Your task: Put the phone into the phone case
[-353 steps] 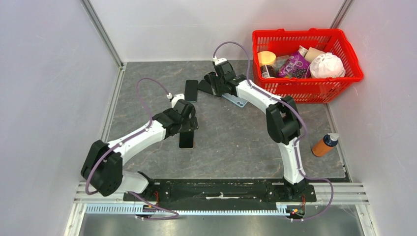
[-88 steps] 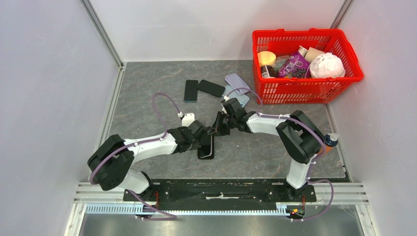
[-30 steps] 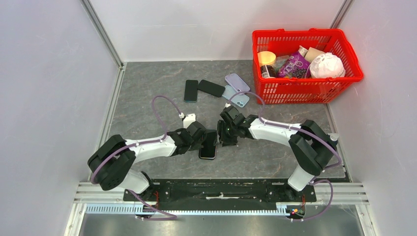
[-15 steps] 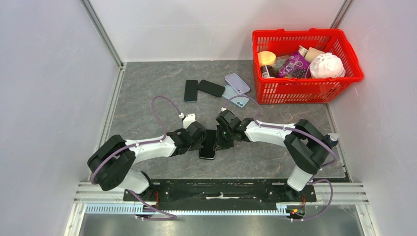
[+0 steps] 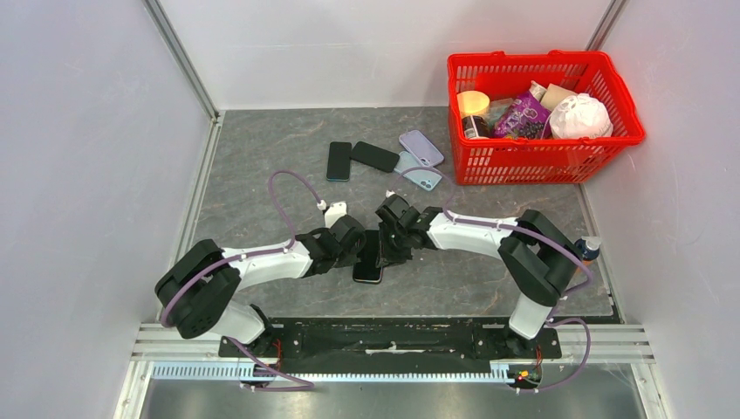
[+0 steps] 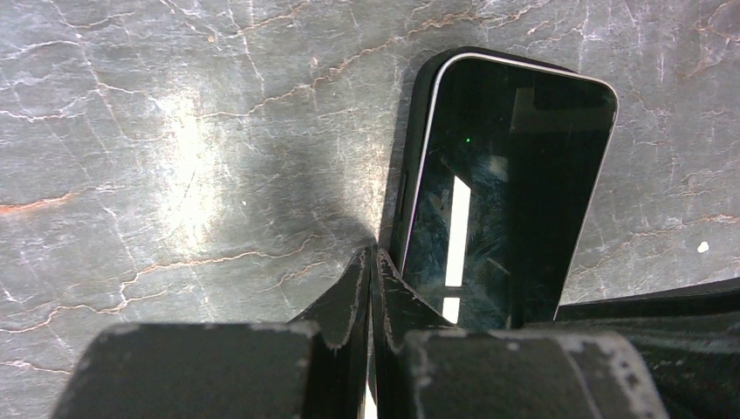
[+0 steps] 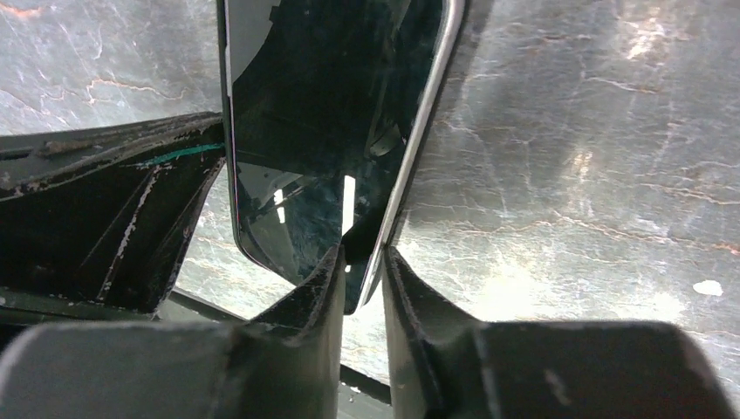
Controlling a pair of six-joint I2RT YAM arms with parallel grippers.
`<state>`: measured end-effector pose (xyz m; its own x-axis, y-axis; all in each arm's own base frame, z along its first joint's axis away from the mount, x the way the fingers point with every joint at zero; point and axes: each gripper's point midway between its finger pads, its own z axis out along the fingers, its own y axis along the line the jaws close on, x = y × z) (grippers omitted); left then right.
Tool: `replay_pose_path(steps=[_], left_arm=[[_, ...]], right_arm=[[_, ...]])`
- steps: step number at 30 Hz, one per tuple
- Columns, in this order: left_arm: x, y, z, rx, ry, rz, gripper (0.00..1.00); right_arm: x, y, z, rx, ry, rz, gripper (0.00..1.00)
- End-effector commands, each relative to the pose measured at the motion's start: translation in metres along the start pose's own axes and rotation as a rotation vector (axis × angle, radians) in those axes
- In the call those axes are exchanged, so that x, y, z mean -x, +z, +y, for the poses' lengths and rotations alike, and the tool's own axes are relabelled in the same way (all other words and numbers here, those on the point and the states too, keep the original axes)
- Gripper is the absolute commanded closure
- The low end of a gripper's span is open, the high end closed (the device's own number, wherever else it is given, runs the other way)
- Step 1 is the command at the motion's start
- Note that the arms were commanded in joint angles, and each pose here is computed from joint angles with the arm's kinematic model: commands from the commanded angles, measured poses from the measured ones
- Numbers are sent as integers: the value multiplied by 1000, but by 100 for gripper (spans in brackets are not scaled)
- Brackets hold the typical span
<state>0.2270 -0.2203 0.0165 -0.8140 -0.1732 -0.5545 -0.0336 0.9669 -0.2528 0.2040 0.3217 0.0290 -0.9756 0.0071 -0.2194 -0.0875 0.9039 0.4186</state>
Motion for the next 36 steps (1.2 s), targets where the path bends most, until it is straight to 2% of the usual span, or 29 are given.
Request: replay_pose_path(steps=[1, 3, 5, 13, 20, 30, 36], left_arm=[[-17, 0, -7, -41, -23, 69, 94], [-18, -1, -4, -33, -25, 67, 94], [-18, -3, -4, -40, -29, 67, 93], [-36, -8, 9, -50, -43, 103, 89], [-49, -16, 12, -89, -88, 139, 89], [-67, -24, 12, -114, -59, 187, 90], [-76, -25, 3, -130, -63, 197, 90]], right_arm=[[4, -5, 8, -19, -129, -53, 66], [4, -19, 7, -25, -153, -55, 58], [1, -31, 5, -30, -158, -52, 54], [-19, -63, -2, 12, -137, -26, 51], [-18, -48, -12, 5, -96, -75, 54], [-9, -41, -11, 12, -97, -123, 60], [-16, -29, -13, -9, -98, -99, 65]])
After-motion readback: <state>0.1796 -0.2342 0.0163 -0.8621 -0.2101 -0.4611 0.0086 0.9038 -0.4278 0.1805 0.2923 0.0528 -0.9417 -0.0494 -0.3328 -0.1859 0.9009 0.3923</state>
